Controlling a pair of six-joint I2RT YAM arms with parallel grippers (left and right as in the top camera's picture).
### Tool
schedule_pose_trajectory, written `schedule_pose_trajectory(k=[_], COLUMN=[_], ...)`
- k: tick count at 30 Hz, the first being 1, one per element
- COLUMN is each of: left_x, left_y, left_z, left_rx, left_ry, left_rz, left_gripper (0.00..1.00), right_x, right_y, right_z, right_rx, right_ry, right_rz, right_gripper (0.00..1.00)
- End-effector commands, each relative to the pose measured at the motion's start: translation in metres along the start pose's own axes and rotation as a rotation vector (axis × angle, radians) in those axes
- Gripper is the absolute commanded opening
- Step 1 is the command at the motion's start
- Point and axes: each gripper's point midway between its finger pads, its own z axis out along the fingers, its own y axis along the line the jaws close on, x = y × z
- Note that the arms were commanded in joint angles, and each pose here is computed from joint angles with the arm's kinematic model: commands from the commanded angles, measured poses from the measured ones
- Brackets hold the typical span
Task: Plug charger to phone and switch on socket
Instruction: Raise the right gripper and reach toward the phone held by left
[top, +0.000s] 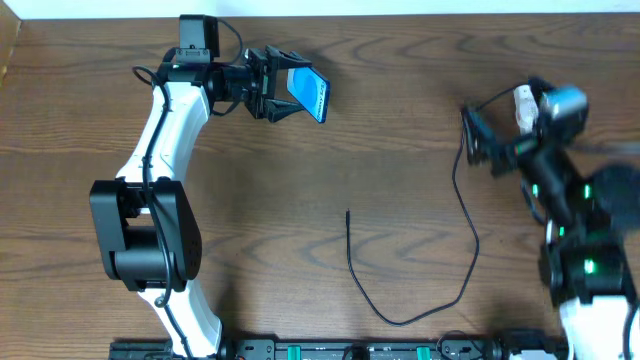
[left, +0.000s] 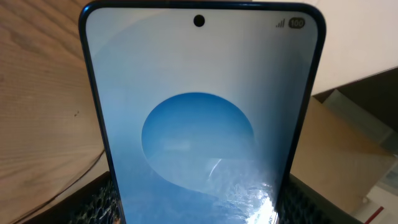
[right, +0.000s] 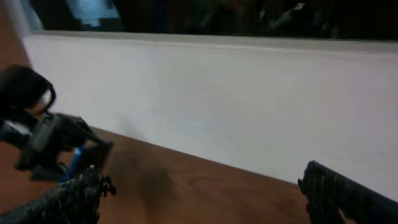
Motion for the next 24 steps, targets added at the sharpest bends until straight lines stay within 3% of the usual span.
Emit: schedule_pose_trajectory(k=[1,5,10,17,24], left_x=[0.012,0.012,0.012,0.012,0.011], left_y=[-0.012,-0.012,-0.012,-0.012,-0.012], left_z=[-0.007,-0.007,-0.007,-0.007,-0.007], left_rx=[0.025,0.026,0.025,0.026,0.026], left_ry=[0.017,0.017,0.017,0.017,0.016], left_rz=[0.024,0.024,0.024,0.024,0.024], left_gripper=[0.08,0.07,0.07,0.07,0.07], right_x=[-0.002,0.014,0.034,0.058,0.078], right_y=[0.009,0.007,0.03,0.023,0.019], right_z=[0.026,0.052,0.066,0.077,0.089], right_rx=[-0.115,-0.165,-0.362,-0.344,-0.268], right_ry=[0.044,0.113,0.166,0.231,0.303], right_rz=[0.124,0.238,0.268,0.363,0.621], right_gripper=[0.99,0.99,0.99,0.99,0.99])
